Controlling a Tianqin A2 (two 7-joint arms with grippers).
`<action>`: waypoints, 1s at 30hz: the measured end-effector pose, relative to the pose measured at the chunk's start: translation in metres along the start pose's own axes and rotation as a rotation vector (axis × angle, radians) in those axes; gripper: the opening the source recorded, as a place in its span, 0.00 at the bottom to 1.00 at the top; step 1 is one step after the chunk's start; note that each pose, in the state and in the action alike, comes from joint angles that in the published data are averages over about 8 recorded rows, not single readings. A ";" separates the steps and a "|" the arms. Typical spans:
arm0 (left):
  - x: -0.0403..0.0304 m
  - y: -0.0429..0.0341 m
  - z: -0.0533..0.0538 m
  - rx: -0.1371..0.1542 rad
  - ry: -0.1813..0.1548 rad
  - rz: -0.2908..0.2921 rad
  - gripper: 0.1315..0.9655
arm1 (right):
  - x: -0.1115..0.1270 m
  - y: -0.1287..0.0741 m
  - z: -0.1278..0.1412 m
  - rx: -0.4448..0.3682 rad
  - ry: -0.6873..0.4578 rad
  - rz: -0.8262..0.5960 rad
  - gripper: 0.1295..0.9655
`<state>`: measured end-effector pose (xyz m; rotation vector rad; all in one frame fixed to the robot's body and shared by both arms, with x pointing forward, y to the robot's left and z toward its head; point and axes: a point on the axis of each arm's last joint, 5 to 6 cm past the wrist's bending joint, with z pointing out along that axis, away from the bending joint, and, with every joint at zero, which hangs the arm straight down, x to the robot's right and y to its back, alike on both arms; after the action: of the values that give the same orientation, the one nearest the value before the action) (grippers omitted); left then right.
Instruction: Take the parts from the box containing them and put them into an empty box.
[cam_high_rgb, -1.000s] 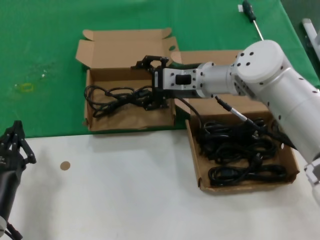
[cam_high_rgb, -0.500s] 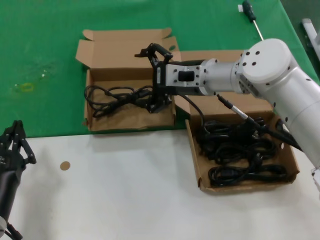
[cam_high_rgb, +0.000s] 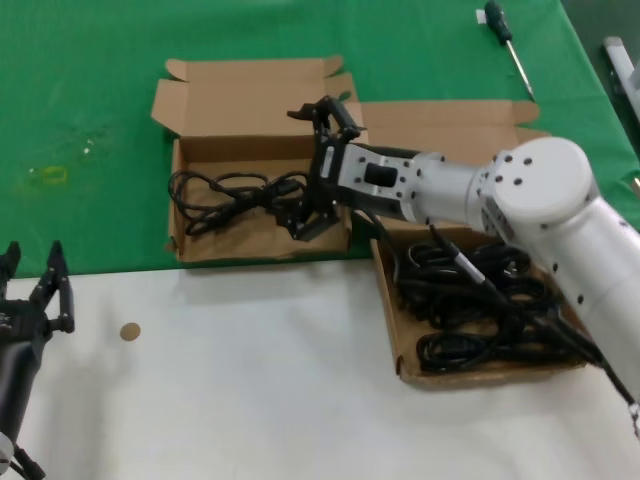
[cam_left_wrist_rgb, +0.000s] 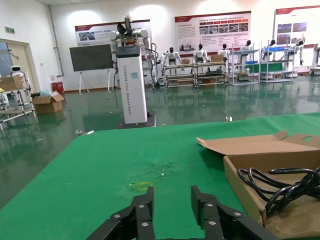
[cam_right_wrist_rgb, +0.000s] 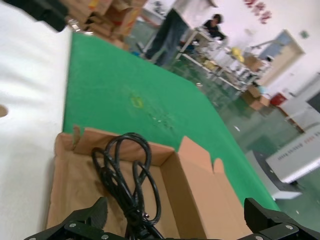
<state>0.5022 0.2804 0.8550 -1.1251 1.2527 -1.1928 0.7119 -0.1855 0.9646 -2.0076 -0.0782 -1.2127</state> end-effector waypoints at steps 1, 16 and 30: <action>0.0000 0.0000 0.000 0.000 0.000 0.000 0.15 | -0.003 0.001 -0.001 0.001 0.010 0.016 0.96; 0.0000 0.0000 0.000 0.000 0.000 0.000 0.48 | -0.051 0.019 -0.027 0.008 0.175 0.252 1.00; 0.0000 0.0000 0.000 0.000 0.000 0.000 0.78 | -0.090 0.032 -0.062 -0.009 0.336 0.465 1.00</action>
<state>0.5022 0.2804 0.8550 -1.1252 1.2527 -1.1929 0.6308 -0.2192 0.8912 -1.6733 0.5301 -1.2161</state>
